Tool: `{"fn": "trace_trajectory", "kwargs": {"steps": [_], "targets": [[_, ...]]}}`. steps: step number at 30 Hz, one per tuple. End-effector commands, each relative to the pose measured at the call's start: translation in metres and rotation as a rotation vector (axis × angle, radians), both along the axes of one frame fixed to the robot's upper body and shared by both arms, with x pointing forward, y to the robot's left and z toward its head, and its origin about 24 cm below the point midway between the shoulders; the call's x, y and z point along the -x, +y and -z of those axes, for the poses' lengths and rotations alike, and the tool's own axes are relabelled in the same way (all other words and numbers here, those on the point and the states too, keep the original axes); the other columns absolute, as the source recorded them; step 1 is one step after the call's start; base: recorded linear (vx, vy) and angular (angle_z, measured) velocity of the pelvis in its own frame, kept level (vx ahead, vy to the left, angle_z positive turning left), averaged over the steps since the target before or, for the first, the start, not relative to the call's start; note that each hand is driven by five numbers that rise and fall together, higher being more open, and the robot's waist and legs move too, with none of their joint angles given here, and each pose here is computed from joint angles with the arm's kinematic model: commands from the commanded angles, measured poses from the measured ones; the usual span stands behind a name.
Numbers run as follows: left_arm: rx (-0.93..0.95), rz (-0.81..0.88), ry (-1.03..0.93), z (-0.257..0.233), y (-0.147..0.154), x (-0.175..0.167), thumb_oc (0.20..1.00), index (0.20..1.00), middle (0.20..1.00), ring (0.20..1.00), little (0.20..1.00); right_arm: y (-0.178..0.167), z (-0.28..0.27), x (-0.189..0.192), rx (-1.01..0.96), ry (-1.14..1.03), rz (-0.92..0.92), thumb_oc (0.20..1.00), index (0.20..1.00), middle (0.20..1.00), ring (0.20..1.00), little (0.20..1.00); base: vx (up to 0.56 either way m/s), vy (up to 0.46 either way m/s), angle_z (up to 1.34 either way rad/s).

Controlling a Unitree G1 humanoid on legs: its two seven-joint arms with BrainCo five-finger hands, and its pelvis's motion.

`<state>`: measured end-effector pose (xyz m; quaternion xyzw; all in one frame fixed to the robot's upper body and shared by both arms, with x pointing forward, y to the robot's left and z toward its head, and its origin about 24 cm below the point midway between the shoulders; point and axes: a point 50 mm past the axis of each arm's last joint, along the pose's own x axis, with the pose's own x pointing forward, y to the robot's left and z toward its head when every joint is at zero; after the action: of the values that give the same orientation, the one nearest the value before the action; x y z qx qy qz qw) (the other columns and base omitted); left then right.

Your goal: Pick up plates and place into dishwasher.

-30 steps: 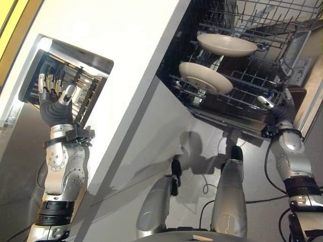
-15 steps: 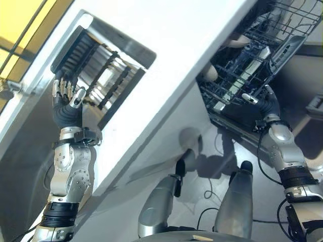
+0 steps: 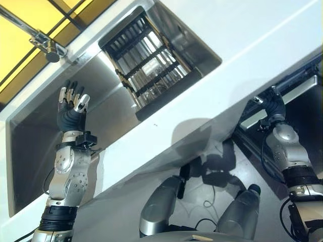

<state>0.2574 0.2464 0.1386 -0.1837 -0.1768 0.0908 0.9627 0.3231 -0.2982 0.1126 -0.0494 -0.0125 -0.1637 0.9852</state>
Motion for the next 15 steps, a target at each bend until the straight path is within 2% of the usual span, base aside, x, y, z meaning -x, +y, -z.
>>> {"fn": "trace_trajectory", "kwargs": {"steps": [1,15], "targets": [[-0.095,0.025,-0.097,-0.028,0.008,0.006,1.0,1.0,1.0,1.0,1.0,0.058,-0.075,-0.02,0.003,-0.383,-0.248,1.0,1.0,1.0,1.0,1.0,0.16,-0.083,0.13],[-0.204,0.068,-0.095,-0.032,0.022,0.007,1.0,1.0,1.0,1.0,1.0,0.041,-0.019,0.003,-0.105,-0.3,-0.101,1.0,1.0,1.0,1.0,1.0,0.02,-0.152,0.03]]}}
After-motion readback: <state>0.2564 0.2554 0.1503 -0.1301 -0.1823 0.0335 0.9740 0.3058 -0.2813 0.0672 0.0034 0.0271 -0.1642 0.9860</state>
